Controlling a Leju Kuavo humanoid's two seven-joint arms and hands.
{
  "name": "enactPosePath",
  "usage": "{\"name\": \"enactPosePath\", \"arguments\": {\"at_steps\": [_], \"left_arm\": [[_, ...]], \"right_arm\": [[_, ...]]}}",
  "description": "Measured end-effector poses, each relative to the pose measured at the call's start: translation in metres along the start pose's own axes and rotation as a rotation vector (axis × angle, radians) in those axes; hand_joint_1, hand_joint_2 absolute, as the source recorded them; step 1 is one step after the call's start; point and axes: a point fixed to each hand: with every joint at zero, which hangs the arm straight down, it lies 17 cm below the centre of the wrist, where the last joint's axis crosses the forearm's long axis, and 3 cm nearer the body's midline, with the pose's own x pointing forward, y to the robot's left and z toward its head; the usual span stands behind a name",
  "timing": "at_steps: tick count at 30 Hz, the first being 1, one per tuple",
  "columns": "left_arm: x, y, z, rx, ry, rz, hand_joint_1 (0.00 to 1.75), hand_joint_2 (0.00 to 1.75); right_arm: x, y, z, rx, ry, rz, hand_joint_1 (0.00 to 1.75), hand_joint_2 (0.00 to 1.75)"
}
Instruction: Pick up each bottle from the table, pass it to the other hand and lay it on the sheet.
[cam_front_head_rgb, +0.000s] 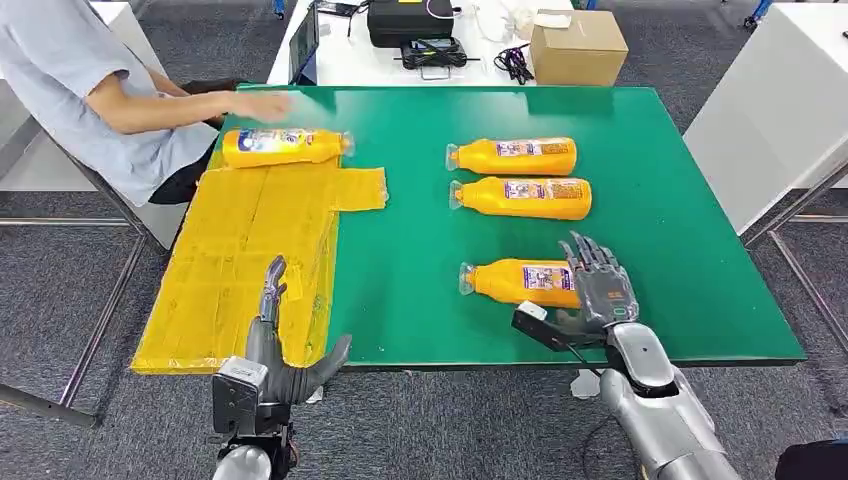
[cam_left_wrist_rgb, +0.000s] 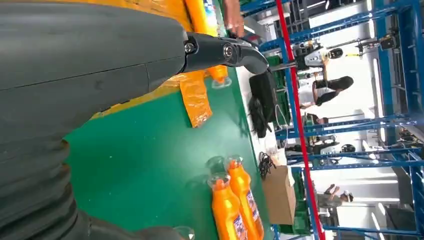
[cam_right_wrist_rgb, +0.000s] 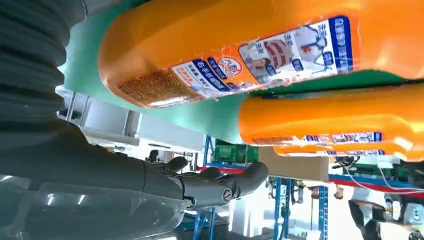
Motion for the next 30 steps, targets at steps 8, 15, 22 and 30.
{"name": "enactPosePath", "arguments": {"at_steps": [8,15,22,30], "left_arm": [[-0.001,-0.001,0.000,-0.004,0.006,0.003,0.00,1.75],[0.000,-0.006,0.000,-0.022,0.007,0.013,0.00,1.75],[0.001,-0.010,-0.001,-0.038,0.009,0.022,0.00,1.75],[0.003,-0.014,-0.002,-0.052,0.002,0.028,0.00,1.75]], "right_arm": [[-0.014,0.010,0.002,0.034,0.026,-0.086,0.00,1.75],[-0.029,0.037,0.006,0.125,0.064,-0.158,0.00,1.75],[-0.043,0.044,0.002,0.167,0.095,-0.144,0.00,1.75],[-0.052,0.044,-0.001,0.167,0.118,-0.114,0.00,1.75]]}}
